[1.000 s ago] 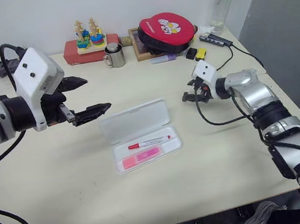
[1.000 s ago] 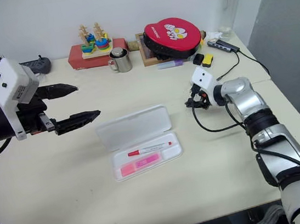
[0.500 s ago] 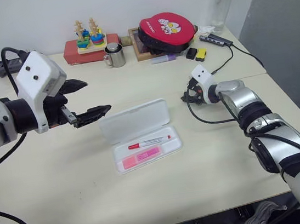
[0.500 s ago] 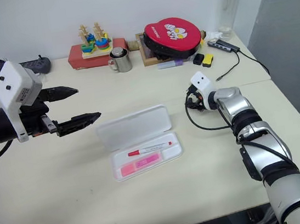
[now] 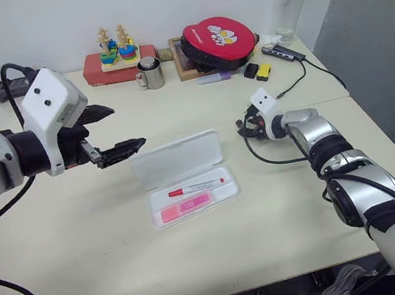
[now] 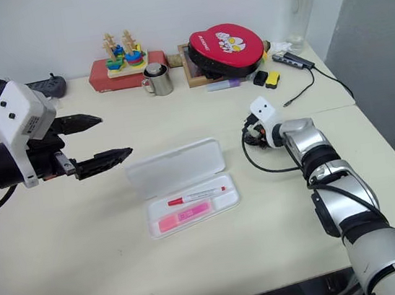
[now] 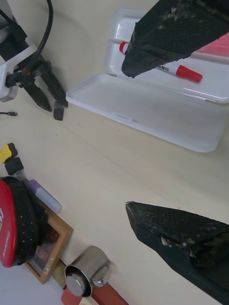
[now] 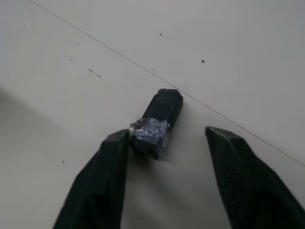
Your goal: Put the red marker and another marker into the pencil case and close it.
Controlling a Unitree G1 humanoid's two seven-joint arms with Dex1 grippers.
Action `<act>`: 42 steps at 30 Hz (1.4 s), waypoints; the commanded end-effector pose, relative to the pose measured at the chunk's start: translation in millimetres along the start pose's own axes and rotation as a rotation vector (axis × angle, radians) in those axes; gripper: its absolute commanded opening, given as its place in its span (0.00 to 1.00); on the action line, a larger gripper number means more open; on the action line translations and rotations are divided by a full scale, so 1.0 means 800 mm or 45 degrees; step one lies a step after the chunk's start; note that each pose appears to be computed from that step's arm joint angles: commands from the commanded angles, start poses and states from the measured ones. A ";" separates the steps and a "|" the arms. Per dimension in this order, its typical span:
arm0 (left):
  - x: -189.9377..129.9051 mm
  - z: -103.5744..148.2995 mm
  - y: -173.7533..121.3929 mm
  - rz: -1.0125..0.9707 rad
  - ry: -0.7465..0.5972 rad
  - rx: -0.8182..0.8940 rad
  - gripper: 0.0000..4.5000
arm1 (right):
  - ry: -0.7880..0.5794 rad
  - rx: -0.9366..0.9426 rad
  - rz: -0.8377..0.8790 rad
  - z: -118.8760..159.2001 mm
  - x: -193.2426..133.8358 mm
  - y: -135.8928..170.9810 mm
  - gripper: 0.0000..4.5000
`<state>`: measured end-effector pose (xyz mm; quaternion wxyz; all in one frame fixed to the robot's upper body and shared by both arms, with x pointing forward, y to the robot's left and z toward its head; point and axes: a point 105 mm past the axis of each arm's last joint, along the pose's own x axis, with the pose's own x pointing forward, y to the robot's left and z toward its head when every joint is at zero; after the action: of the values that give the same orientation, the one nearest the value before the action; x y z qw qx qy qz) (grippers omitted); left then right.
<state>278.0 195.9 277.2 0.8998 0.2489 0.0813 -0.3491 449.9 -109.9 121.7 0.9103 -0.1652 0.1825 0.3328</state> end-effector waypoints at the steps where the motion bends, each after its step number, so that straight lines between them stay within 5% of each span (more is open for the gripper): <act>1: -0.005 0.011 0.001 0.029 -0.035 0.051 1.00 | -0.004 0.005 0.014 0.003 -0.002 0.001 0.34; 7: -0.005 0.011 0.002 0.032 -0.039 0.050 1.00 | -0.004 -0.005 0.020 0.004 -0.001 0.002 0.06; 21: -0.017 -0.004 -0.016 -0.070 -0.001 0.002 1.00 | -0.154 -0.178 0.152 0.056 -0.034 0.006 0.06; 32: -0.030 -0.045 -0.061 -0.322 0.104 -0.065 1.00 | -0.263 -0.498 0.609 0.096 -0.141 0.076 0.06; 36: -0.023 -0.066 -0.062 -0.337 0.160 -0.038 1.00 | -0.319 -0.611 0.848 0.105 -0.173 0.129 0.06; 42: -0.013 -0.079 -0.053 -0.342 0.197 0.024 1.00 | -0.250 -0.770 0.985 0.062 -0.166 0.182 0.06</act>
<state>241.2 206.7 202.3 0.8375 0.2466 0.1906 -0.4488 273.7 -57.6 202.6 0.6557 -0.2844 0.0481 0.6978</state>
